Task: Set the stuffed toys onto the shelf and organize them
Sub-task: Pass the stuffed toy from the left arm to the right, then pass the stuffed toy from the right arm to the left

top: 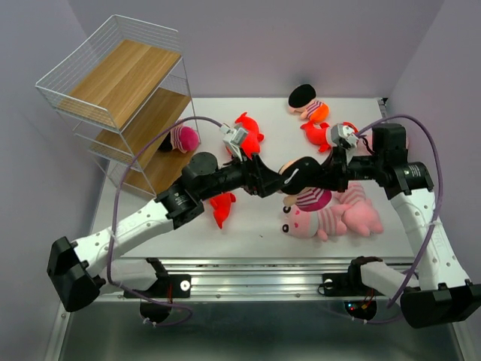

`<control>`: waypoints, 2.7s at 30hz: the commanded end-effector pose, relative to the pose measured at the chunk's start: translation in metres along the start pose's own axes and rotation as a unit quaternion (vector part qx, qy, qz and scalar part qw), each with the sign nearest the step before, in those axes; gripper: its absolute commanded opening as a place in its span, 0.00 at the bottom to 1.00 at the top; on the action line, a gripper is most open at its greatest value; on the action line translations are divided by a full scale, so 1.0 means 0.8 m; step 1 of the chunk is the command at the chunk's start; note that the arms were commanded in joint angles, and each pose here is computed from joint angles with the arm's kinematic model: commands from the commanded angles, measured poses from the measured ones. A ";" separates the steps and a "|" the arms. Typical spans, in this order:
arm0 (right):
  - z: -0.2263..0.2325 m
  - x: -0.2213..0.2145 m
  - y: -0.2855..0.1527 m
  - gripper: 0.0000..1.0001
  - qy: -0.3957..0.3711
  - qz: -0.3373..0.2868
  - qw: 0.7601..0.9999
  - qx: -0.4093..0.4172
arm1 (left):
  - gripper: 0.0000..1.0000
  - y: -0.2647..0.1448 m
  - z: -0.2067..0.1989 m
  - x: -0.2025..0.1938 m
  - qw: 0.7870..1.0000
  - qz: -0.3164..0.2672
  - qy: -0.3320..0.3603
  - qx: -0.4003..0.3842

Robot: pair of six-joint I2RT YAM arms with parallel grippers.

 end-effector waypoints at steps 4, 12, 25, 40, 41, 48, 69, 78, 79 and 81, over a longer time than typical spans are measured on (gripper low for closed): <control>-0.070 0.024 -0.012 0.01 0.092 0.018 0.970 -0.224 | 0.94 -0.054 -0.036 0.074 0.972 -0.171 0.127 0.099; -0.121 0.032 -0.014 0.01 0.185 0.028 0.936 -0.299 | 0.88 -0.010 -0.024 0.033 0.962 -0.132 0.183 0.153; -0.133 0.009 -0.004 0.01 0.262 0.086 0.920 -0.279 | 0.86 0.070 -0.027 -0.019 0.871 -0.082 0.456 0.164; -0.127 0.003 0.002 0.01 0.287 0.091 0.917 -0.262 | 0.86 0.107 -0.009 -0.030 0.808 -0.058 0.565 0.154; -0.127 0.004 0.002 0.01 0.288 0.092 0.917 -0.262 | 0.85 0.109 -0.011 -0.030 0.807 -0.058 0.568 0.151; -0.123 0.003 0.008 0.01 0.286 0.096 0.919 -0.253 | 0.85 0.125 -0.002 -0.028 0.781 -0.052 0.596 0.179; -0.108 -0.005 0.011 0.01 0.268 0.101 0.929 -0.233 | 0.00 0.137 0.037 -0.040 0.756 0.005 0.603 0.255; -0.105 0.004 0.010 0.63 0.236 0.093 0.943 -0.217 | 0.00 0.102 0.042 -0.043 0.802 -0.026 0.539 0.256; -0.104 0.006 0.010 0.70 0.235 0.091 0.943 -0.216 | 0.00 0.093 0.036 -0.039 0.808 -0.035 0.530 0.254; -0.104 0.009 0.010 0.85 0.231 0.085 0.945 -0.217 | 0.00 0.082 0.045 -0.044 0.819 -0.038 0.508 0.264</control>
Point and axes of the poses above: each gripper's point midway between its finger pads, its own y axis out along the fingers, its own z axis along the line the jaws close on, x = y × z, the point moved 6 cm from there along -y, back along the fingers, and after that the axes turned 7 degrees about -y, right-handed, at the moved point
